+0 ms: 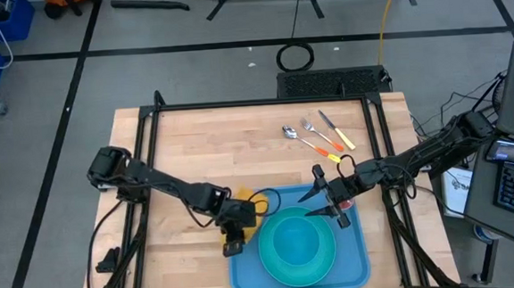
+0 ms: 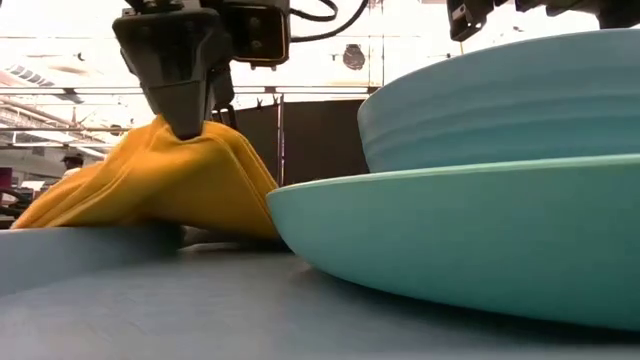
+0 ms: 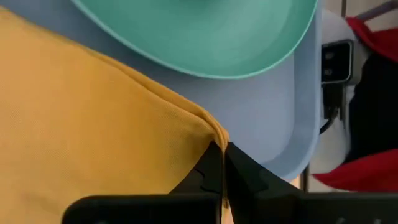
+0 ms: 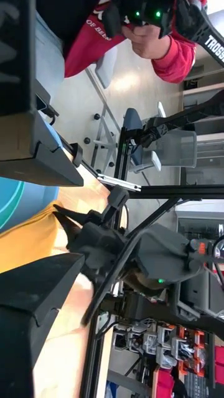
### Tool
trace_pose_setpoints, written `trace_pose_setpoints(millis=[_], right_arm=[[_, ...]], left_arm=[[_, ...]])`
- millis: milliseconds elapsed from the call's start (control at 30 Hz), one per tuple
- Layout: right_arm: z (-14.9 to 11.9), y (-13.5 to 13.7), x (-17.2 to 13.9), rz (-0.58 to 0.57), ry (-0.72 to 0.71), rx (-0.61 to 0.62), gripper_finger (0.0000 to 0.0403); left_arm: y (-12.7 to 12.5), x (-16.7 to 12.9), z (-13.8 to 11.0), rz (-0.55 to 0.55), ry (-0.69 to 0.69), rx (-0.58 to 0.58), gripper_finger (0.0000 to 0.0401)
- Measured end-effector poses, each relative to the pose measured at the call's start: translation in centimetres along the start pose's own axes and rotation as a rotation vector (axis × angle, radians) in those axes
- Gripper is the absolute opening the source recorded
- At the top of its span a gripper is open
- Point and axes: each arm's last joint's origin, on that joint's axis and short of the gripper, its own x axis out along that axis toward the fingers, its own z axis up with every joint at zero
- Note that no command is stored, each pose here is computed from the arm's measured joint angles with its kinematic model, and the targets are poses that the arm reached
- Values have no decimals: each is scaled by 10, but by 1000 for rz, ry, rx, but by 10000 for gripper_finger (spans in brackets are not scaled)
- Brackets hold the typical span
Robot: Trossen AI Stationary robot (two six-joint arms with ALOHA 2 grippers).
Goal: Set up tray
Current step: Put the orange napkin on the blue serving tray to the left of the blue plate, then adjust the blue plate on the blue serving tray
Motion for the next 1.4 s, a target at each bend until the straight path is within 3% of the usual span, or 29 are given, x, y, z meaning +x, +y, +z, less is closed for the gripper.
trace_pose_setpoints(millis=[267,600,900,1233,1400], right_arm=[[0,0,0,0,0,1,178],[-1,-1,0,-26,-2,2,178],[-12,-5,-6,-42,-44,15,178],[-12,-6,-6,-47,-44,28,178],[-12,-6,-6,-46,-39,28,178]], left_arm=[[4,6,0,1,19,-81,3],[8,29,3,-140,84,-163,3],[10,32,14,-218,24,-194,10],[4,25,17,-291,13,-108,83],[4,25,18,-302,25,-151,109]])
